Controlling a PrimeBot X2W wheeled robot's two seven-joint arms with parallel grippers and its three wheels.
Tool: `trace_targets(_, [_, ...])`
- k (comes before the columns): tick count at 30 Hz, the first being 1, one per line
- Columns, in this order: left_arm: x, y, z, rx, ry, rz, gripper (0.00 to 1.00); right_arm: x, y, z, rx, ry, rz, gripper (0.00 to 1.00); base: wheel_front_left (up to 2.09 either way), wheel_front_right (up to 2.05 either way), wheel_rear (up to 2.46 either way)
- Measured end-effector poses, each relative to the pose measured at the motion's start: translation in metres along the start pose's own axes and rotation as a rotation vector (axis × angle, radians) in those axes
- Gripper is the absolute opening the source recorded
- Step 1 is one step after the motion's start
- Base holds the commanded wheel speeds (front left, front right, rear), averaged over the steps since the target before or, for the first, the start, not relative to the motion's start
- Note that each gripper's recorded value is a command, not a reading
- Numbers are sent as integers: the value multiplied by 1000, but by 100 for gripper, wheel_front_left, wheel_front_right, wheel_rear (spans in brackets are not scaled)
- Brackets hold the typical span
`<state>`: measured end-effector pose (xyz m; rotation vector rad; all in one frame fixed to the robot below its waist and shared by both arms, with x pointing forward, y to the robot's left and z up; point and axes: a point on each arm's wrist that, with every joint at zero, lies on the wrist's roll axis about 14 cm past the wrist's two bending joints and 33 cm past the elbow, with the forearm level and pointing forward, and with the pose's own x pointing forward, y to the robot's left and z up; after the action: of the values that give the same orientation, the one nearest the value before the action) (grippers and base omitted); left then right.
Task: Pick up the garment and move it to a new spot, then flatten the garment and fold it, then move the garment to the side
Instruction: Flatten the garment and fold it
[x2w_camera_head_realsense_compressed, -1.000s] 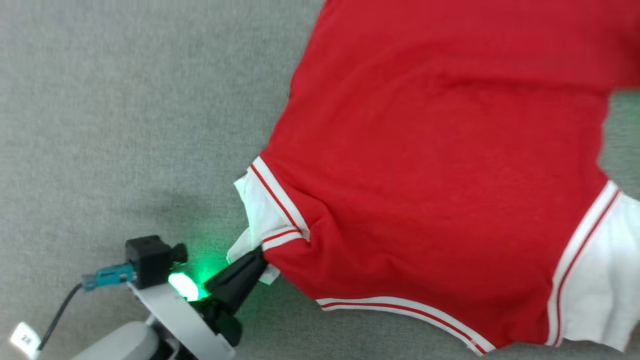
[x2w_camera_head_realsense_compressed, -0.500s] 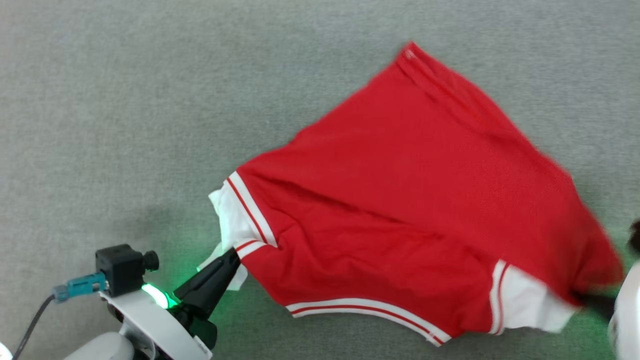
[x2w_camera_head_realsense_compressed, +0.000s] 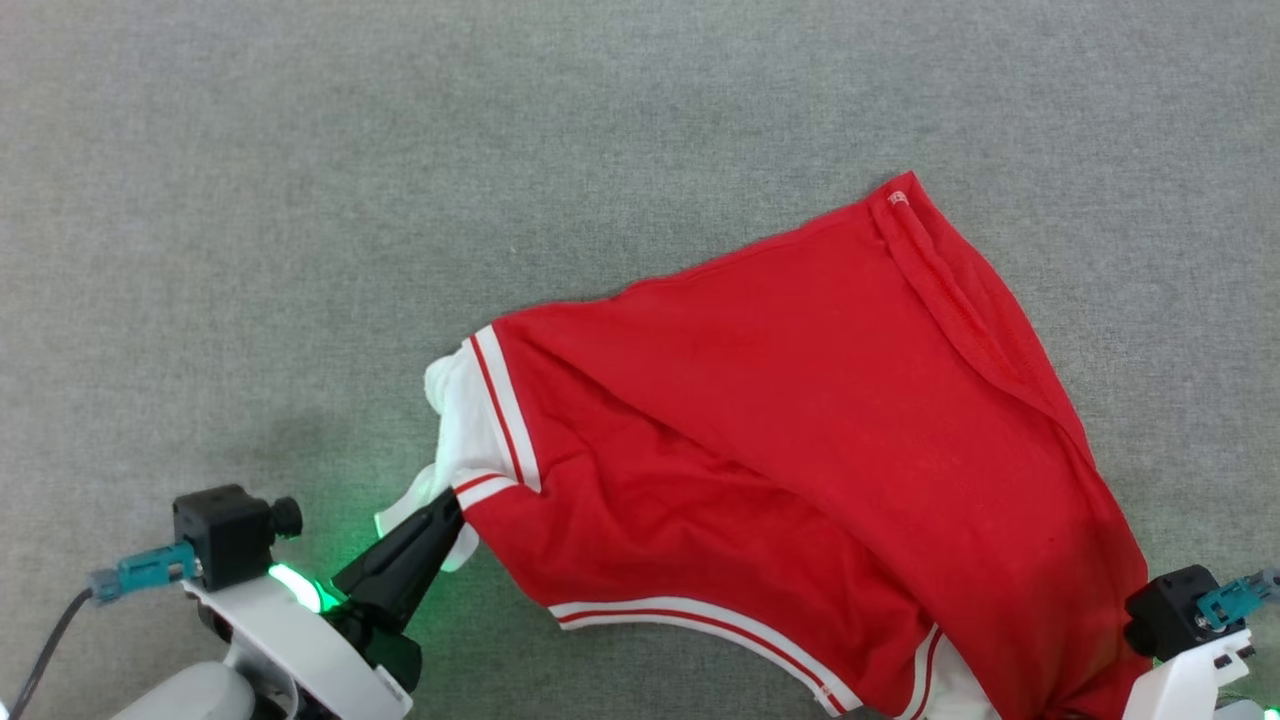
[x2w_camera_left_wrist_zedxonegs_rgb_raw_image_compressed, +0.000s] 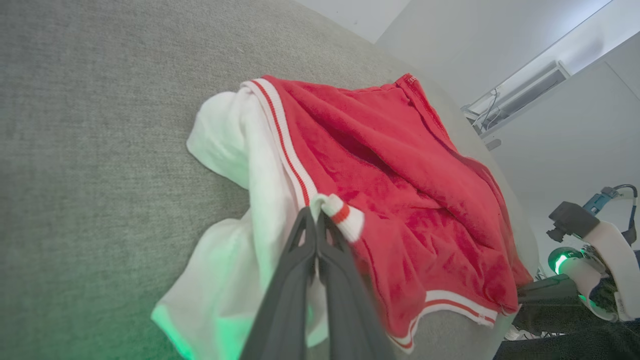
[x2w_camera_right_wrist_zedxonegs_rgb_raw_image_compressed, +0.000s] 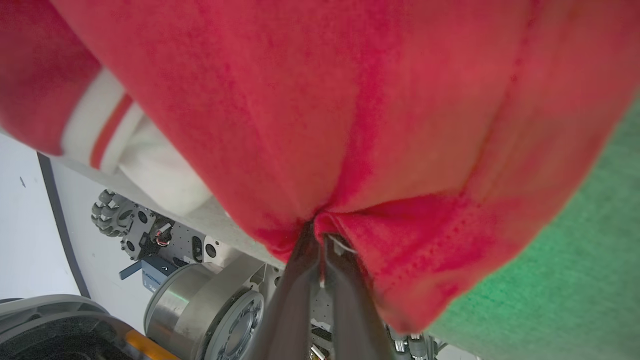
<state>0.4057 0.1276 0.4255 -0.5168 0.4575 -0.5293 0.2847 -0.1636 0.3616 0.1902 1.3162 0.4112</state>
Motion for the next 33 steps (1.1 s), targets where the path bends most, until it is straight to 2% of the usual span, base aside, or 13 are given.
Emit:
trace_targets(1, [0,0,0,1,0,2,0,0,-1,2,0,-14,-3,41,0,0,0])
trace_targets(2, [0,1,0,2,1,3,0,0,-1,6,6,-38,-6,100,0,0,0])
trace_targets(5, [0,1,0,1,1,5,0,-10,-6,28,9,-139,-25,100,0,0,0])
trace_targets(8, [0,0,0,0,-1,2,0,-31,-19,52,-7,-227,-72,100,0,0,0])
trace_targets(12, [0,-2,-1,-2,-4,0,0,-62,-19,82,-39,-324,-82,100,0,0,0])
trace_targets(15, [-1,-4,-1,-5,-7,-6,0,-83,-18,115,-87,-414,-95,100,0,0,0])
trace_targets(20, [1,-6,3,2,-20,-16,0,-92,-9,174,-216,-507,-115,100,0,0,0])
trace_targets(23, [1,-3,3,5,-21,-9,0,-79,4,209,-286,-537,-104,100,0,0,0])
trace_targets(27, [0,0,4,3,-27,5,0,-48,21,244,-352,-511,-80,100,0,0,0])
trace_targets(33, [0,5,5,1,-36,21,0,0,26,273,-412,-424,-104,100,0,0,0])
